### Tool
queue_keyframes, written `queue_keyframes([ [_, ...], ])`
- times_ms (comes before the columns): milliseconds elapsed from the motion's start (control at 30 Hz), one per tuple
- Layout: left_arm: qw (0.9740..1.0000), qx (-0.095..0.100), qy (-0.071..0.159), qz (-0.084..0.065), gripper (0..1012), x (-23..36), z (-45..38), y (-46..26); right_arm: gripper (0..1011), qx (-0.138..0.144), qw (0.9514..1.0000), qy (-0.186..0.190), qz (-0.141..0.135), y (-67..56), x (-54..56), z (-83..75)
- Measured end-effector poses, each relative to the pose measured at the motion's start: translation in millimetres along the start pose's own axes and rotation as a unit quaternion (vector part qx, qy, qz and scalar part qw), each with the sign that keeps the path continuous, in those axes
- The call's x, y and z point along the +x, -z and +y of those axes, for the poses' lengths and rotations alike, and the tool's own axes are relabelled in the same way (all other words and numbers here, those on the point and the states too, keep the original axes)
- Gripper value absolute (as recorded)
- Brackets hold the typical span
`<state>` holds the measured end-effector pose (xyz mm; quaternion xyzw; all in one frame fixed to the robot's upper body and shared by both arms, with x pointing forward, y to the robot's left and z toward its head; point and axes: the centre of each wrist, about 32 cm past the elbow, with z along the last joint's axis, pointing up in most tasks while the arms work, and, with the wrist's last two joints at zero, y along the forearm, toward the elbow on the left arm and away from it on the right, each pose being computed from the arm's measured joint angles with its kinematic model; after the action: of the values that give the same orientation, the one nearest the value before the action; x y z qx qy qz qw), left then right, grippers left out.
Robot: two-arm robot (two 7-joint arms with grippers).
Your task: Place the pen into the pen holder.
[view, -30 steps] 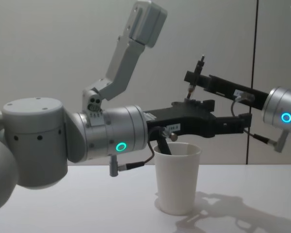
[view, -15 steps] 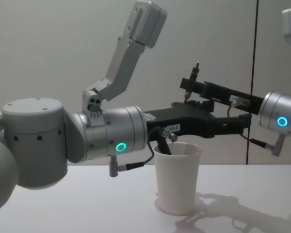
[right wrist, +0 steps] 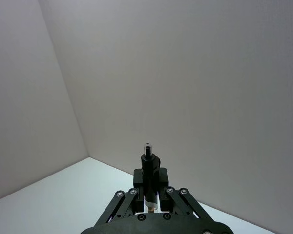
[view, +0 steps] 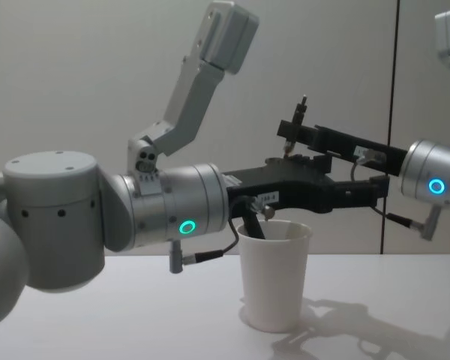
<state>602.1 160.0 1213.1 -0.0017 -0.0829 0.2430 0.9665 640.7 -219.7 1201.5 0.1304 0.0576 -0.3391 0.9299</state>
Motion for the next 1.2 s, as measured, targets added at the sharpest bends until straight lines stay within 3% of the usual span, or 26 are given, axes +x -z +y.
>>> queue_keyframes([
  [667, 1.0000, -0.001, 0.000, -0.001, 1003, 0.1, 0.1, -0.2, 154, 0.009, 0.9999, -0.003, -0.008, -13.1, -1.2, -4.5],
  [1067, 1.0000, 0.000, 0.000, 0.000, 1003, 0.1, 0.1, 0.0, 158, -0.003, 0.9999, 0.001, -0.012, -20.0, -2.4, -6.2],
  [1200, 1.0000, 0.000, 0.000, 0.000, 1003, 0.1, 0.1, 0.0, 259, -0.007, 0.9999, 0.002, -0.011, -21.5, -2.8, -6.3],
])
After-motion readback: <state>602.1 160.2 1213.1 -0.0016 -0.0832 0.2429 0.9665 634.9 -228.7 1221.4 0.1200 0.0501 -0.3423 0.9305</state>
